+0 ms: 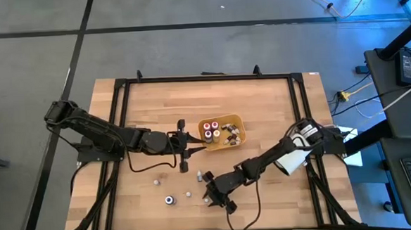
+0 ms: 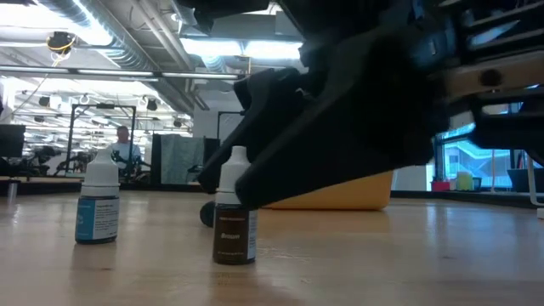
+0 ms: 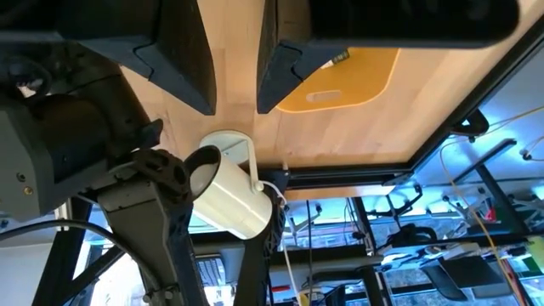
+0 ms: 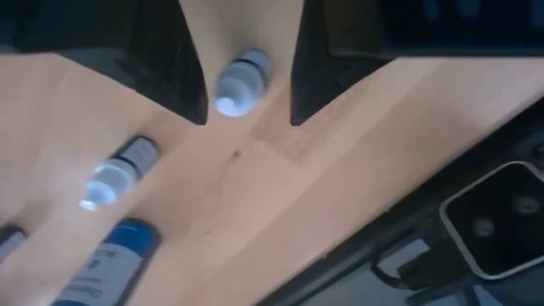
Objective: Pick & Place food coloring
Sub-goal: Put the small brown food coloring bottle into the yellow bin
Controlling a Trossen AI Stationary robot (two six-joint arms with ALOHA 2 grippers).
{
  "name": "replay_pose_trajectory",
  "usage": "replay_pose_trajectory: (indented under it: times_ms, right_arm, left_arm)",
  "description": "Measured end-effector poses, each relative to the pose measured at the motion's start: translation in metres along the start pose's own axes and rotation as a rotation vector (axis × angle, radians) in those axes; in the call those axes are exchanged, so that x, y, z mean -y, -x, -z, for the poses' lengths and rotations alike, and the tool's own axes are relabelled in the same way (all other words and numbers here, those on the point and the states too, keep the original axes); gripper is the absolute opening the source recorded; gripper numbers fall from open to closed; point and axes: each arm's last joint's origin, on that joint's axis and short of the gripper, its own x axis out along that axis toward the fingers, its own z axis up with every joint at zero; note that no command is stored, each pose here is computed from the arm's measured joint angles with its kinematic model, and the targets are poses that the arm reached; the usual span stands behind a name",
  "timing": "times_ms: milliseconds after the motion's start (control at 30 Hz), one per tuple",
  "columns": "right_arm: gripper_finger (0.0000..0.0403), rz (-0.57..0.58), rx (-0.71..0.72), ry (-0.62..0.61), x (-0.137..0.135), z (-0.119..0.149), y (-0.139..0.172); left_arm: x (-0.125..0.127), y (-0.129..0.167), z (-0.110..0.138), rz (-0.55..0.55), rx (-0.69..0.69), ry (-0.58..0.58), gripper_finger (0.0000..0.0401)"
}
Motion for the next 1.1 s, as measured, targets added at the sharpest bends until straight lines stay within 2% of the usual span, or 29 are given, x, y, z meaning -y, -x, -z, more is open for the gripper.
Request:
replay_pose_trajectory:
  times_ms: [333,500,633,833,967,1100]
  right_arm:
    - [0.0057,0.003,-0.003,-0.015,0.005,0.001,0.001]
    - [0.0057,0.007,-0.065,-0.018,0.006,-0.017,0.028]
    - [0.0057,0.105,-0.119,0.009,0.009,-0.045,0.075]
    - [0.0058,0.230,-0.211,0.020,0.012,-0.065,0.140]
    - [0.0060,0.308,-0.225,0.010,0.017,-0.055,0.168]
    - [0.0060,0.388,-0.190,-0.040,0.033,-0.021,0.184]
  left_arm:
    - [0.000,0.000,0.000,0.000,0.000,0.000,0.0087]
    - [0.000,0.000,0.001,0.000,-0.005,-0.001,0.0086]
    - [0.000,0.000,0.002,0.001,-0.016,0.015,0.0088]
    - [0.001,0.001,0.003,0.005,-0.027,0.014,0.0083]
    - [0.002,0.001,0.003,0.010,-0.027,0.014,0.0085]
    - [0.002,0.001,0.003,0.011,-0.033,0.011,0.0086]
